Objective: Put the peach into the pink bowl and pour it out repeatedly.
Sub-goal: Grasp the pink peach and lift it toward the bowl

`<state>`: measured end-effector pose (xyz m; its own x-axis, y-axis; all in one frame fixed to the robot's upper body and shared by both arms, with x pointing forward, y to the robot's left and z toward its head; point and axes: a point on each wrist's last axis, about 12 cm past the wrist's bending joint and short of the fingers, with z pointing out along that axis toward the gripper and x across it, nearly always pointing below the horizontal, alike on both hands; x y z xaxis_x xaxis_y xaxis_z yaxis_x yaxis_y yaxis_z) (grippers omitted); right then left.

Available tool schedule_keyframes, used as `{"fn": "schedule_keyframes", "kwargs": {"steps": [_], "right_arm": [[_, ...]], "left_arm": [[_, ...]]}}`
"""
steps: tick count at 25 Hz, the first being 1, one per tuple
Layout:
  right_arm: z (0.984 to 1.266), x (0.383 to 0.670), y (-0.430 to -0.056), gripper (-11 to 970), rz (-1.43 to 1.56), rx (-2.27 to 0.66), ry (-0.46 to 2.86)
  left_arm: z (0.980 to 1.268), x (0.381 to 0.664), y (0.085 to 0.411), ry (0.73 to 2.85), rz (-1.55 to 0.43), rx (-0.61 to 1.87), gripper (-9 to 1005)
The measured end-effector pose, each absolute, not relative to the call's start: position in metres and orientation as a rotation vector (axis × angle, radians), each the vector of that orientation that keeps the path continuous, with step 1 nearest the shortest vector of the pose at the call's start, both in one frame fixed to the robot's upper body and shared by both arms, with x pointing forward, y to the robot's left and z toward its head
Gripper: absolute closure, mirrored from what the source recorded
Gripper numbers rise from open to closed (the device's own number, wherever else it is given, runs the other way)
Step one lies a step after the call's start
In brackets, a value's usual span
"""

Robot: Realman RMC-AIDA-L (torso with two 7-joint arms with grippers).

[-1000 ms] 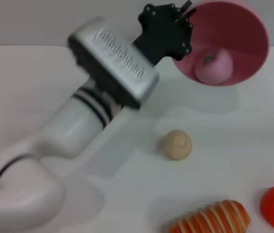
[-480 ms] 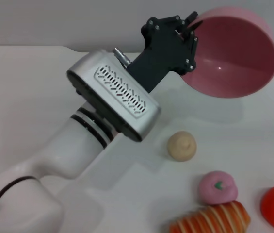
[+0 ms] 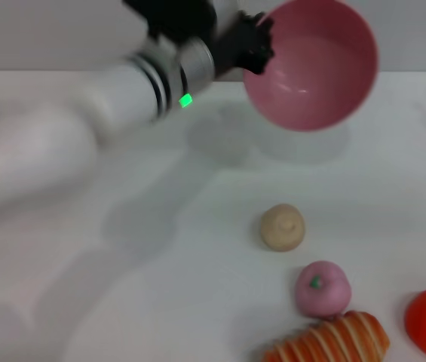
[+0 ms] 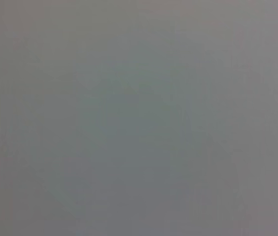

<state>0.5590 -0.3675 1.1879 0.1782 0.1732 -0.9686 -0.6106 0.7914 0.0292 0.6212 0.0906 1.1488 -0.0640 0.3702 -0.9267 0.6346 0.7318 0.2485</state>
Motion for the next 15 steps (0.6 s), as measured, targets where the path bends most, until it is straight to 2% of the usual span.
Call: {"fn": "schedule_keyframes", "kwargs": {"steps": [2, 3, 6, 11, 12, 15], "right_arm": [[1.196, 0.554, -0.358, 429, 0.623, -0.523, 1.281], [1.201, 0.55, -0.353, 429, 0.652, -0.595, 1.28], [1.219, 0.538, -0.332, 429, 0.734, -0.847, 1.314], [1.234, 0.526, -0.296, 430, 0.79, -1.234, 1.596], [1.232, 0.529, -0.281, 430, 0.794, -1.34, 1.754], [1.224, 0.536, -0.264, 430, 0.775, -1.444, 1.923]], "left_arm": [[1.16, 0.65, 0.11, 1.871, -0.322, 0.755, 953], [1.16, 0.65, 0.11, 1.871, -0.322, 0.755, 954], [1.166, 0.671, 0.13, 2.041, -0.371, 0.699, 954], [1.173, 0.68, 0.153, 2.118, -0.38, 0.638, 954], [1.173, 0.681, 0.164, 2.13, -0.382, 0.596, 954], [1.171, 0.681, 0.17, 2.137, -0.382, 0.572, 954]]}}
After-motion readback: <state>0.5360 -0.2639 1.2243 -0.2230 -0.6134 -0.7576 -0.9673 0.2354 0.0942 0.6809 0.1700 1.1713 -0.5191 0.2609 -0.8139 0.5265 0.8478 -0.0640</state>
